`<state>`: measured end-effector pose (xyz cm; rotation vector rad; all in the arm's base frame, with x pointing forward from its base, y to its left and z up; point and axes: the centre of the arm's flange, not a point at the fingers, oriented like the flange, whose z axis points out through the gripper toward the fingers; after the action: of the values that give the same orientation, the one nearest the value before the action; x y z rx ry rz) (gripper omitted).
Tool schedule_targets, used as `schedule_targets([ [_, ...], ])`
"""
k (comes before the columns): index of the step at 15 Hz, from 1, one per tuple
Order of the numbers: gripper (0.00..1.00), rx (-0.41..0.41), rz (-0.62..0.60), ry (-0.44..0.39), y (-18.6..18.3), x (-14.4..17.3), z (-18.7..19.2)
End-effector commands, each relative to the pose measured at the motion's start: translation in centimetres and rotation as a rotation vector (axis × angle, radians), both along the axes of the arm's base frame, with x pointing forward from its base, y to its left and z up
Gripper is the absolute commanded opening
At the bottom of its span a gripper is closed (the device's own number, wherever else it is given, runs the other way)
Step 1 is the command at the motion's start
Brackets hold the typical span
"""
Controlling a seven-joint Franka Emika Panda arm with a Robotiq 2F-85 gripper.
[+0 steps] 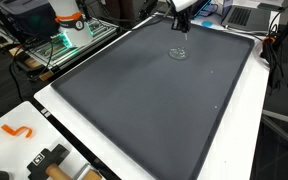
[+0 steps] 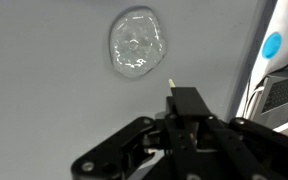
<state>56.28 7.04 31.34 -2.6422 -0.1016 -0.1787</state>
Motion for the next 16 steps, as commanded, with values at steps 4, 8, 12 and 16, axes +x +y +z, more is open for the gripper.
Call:
schedule_targets([
  [4,0.03,0.024,-0.014,-0.039,-0.7,-2.5,-0.4],
  [8,0.03,0.024,-0.018,-0.050,-0.7,-2.9,-0.4],
  [12,0.03,0.023,-0.019,-0.061,-0.7,-3.2,-0.5],
  [16,0.03,0.030,-0.018,-0.060,-0.5,-3.5,-0.5],
])
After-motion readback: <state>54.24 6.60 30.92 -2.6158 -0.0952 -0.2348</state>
